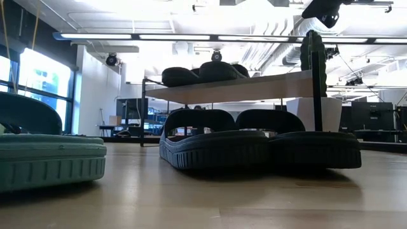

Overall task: Pick and place slides into the shelf
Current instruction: Put the green slide under the shelf

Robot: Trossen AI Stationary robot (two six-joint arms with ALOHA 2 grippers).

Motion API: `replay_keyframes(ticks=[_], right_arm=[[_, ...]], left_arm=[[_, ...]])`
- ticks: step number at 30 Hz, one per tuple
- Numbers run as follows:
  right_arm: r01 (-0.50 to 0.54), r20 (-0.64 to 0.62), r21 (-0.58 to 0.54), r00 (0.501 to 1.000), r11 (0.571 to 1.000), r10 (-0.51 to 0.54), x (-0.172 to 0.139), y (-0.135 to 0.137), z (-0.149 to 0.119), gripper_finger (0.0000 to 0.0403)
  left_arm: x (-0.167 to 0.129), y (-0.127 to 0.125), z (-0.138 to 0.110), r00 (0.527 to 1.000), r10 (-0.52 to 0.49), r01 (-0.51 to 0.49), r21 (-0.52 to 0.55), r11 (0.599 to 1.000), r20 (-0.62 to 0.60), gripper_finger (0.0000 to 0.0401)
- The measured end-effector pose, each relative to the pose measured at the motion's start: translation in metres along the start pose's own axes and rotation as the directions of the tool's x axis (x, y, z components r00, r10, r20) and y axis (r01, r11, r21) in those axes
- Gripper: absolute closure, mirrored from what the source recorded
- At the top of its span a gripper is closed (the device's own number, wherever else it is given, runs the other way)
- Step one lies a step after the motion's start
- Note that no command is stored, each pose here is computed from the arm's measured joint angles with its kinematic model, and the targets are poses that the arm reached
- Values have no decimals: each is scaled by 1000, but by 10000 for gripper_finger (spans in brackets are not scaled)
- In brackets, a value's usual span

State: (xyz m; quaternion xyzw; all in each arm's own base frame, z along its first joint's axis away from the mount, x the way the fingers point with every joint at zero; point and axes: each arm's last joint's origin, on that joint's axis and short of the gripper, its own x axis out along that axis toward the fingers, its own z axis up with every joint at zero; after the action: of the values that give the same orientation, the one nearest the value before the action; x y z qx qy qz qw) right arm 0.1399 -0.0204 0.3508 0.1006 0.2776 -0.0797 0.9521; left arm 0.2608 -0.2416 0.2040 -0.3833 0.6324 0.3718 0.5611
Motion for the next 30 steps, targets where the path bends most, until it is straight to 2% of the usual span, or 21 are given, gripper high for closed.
replay_keyframes(ticks=[4, 25, 30], right_arm=[[0, 0, 0, 1000, 1000, 0, 0, 0, 0, 403], [0, 0, 0, 1000, 1000, 0, 0, 0, 0, 403], [0, 0, 0, 1000, 1000, 0, 0, 0, 0, 403]], left_arm=[[0, -4, 0, 998, -34, 37, 74, 997, -43, 313], [-1, -3, 1, 995, 5, 5, 100, 995, -100, 313], [-1, 1, 1, 991, 47, -34, 103, 994, -126, 313]])
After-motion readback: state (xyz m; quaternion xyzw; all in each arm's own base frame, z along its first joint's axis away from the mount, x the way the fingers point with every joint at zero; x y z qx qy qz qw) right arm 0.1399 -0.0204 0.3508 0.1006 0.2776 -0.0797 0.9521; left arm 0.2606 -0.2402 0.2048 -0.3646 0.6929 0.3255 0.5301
